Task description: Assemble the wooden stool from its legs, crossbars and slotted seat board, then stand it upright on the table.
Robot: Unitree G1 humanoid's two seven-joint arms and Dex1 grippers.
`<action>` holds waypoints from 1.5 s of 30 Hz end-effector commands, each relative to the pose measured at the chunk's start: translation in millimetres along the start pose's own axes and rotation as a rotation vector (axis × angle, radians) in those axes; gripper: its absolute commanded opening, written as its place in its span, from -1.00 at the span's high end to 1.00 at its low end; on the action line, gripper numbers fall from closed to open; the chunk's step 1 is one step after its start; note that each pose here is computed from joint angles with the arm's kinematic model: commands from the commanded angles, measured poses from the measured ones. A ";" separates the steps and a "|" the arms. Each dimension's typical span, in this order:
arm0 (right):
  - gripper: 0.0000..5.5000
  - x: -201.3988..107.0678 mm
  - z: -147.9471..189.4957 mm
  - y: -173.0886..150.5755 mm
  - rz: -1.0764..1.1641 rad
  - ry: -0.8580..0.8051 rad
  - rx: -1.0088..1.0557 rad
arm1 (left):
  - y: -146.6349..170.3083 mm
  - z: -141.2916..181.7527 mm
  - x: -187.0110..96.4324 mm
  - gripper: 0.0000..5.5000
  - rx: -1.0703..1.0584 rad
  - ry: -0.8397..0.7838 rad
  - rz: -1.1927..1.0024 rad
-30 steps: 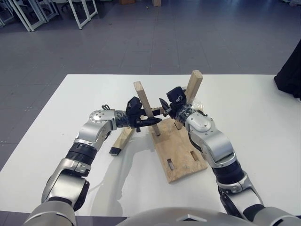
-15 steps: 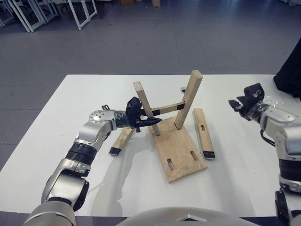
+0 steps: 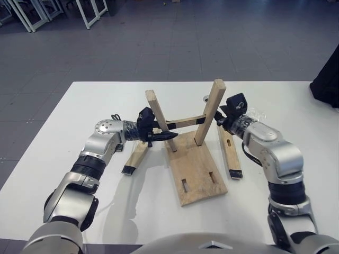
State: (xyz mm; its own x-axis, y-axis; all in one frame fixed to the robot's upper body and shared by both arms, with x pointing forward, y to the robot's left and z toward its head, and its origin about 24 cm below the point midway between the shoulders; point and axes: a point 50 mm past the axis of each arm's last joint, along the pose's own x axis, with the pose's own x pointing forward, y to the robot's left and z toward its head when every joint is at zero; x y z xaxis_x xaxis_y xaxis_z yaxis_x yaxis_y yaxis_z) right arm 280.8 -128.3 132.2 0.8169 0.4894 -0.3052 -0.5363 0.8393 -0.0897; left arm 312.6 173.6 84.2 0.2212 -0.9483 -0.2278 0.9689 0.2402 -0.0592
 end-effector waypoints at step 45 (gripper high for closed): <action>0.41 -47.3 -34.0 61.1 0.259 0.075 0.144 | -75.6 -77.8 -92.3 -0.34 -0.523 0.181 1.454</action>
State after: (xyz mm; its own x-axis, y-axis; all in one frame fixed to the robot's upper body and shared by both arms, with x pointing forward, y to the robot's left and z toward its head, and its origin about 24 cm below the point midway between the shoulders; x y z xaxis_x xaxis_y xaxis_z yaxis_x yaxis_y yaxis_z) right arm 200.2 -108.5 104.6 0.6271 0.6811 -0.3780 -0.6888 0.7114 0.1393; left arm 216.3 263.4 41.9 0.8718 0.1917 -0.4508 -0.2024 0.9790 0.0249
